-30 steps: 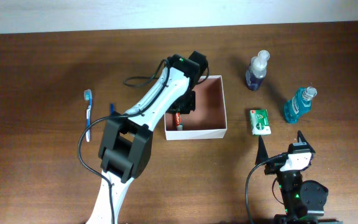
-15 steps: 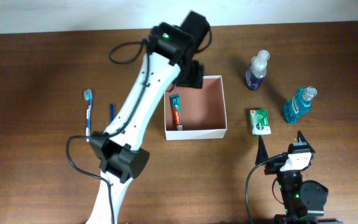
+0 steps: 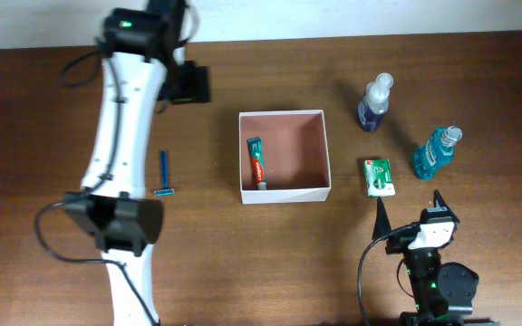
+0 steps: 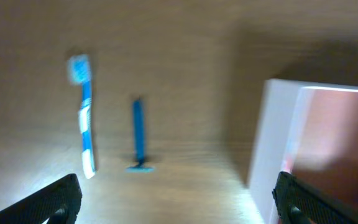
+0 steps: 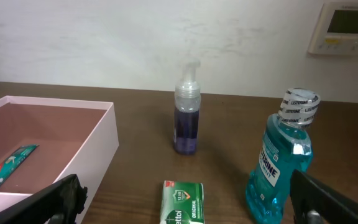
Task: Pack container
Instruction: 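Move the left gripper back toward the blue razor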
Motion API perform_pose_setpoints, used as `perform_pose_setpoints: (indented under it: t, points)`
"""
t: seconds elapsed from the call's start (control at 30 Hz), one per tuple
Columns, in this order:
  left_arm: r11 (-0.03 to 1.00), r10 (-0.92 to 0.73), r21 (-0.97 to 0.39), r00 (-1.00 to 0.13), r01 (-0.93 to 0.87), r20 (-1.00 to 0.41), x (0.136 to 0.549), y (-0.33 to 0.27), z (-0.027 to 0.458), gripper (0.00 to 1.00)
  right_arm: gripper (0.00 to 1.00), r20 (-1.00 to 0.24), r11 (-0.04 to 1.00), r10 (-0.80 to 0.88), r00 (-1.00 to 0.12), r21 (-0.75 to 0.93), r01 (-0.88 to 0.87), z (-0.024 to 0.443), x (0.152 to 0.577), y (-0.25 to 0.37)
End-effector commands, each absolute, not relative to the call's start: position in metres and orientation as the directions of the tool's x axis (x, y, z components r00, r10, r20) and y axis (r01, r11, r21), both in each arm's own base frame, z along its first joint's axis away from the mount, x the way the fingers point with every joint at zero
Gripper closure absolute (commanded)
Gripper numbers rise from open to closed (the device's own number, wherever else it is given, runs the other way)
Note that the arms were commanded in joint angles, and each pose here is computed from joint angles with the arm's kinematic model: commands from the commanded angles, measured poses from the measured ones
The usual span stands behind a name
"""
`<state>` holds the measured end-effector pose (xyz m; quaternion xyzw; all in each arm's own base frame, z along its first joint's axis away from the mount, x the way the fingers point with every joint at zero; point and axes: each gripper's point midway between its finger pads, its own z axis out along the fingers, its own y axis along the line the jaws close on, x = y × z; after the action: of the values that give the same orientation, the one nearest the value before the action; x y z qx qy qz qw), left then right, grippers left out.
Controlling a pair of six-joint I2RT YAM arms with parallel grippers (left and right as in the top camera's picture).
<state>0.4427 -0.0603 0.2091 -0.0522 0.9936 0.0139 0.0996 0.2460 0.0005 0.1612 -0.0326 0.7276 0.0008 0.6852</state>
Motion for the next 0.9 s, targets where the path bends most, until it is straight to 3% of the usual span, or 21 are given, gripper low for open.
perform_pose_setpoints:
  t: [0.0, 0.23, 0.53, 0.87]
  points:
    - [0.991, -0.128, 0.012, -0.984, -0.131, -0.128, 0.426, -0.034, 0.201, 0.01, 0.02, -0.997, 0.998, -0.042, -0.06, -0.039, -0.043, 0.16, 0.246, -0.001]
    - [0.991, -0.13, 0.032, -0.988, -0.127, 0.085, 0.397, -0.017, 0.138, 0.01, 0.02, -0.997, 0.998, -0.042, -0.06, -0.039, -0.043, 0.16, 0.246, -0.001]
    - [0.991, -0.132, -0.008, -0.978, -0.135, 0.162, 0.385, -0.026, 0.066, 0.01, 0.02, -0.997, 0.998, -0.042, -0.06, -0.039, -0.043, 0.16, 0.246, -0.001]
    - [0.991, -0.131, -0.008, -0.978, -0.135, 0.164, 0.381, -0.025, 0.036, 0.01, 0.02, -0.997, 0.998, -0.042, -0.06, -0.039, -0.043, 0.16, 0.246, -0.001]
